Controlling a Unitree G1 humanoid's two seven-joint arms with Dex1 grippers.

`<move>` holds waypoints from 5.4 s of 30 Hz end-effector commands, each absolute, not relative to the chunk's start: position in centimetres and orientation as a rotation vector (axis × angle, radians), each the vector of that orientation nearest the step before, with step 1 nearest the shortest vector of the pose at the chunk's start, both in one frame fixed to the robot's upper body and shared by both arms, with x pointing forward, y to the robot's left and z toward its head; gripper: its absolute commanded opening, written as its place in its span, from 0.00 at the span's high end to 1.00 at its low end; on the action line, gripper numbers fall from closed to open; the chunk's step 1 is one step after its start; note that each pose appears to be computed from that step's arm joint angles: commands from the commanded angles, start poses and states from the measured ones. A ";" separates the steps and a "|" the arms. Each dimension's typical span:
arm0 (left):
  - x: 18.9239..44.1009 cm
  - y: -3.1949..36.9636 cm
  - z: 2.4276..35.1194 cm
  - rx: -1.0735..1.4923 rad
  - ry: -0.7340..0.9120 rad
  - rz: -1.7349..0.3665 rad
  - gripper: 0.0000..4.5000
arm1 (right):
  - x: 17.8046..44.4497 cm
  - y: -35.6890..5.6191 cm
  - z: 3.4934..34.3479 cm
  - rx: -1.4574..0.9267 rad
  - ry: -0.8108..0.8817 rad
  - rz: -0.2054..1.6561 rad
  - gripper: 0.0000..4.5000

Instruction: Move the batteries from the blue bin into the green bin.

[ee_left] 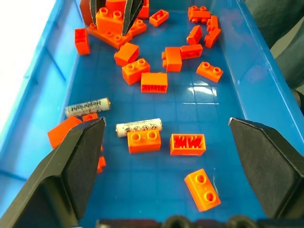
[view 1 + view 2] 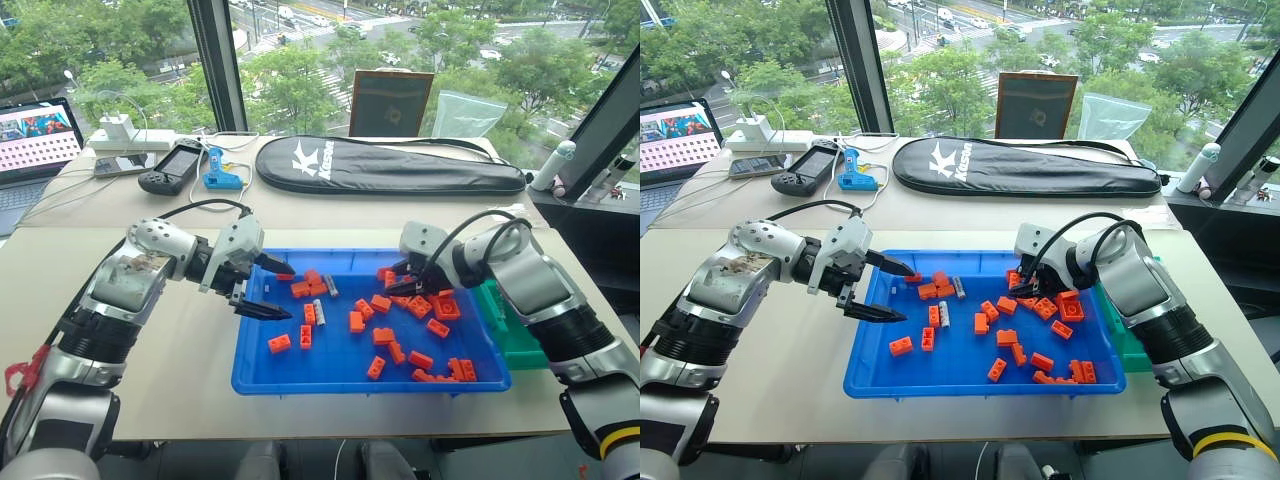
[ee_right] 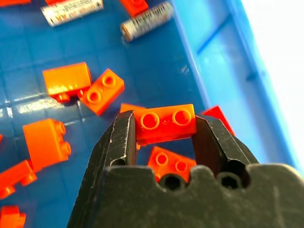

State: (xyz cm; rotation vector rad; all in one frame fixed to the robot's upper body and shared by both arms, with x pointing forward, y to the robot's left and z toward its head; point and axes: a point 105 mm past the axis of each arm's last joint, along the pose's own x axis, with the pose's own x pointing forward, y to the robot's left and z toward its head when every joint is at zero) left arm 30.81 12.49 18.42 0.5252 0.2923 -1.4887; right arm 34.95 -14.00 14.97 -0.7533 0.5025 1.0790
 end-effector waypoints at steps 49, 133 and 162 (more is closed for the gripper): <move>30.2 12.9 19.2 0.548 0.291 -1.490 0.00 | 33.1 -4.6 15.5 -0.713 0.308 1.388 0.45; 32.2 13.6 21.9 0.530 0.184 -1.409 0.00 | 34.4 -2.8 12.1 -0.261 0.456 0.627 0.62; 34.2 8.8 23.7 0.444 0.001 -1.432 0.00 | 26.3 -29.7 22.4 -0.389 0.443 0.231 0.94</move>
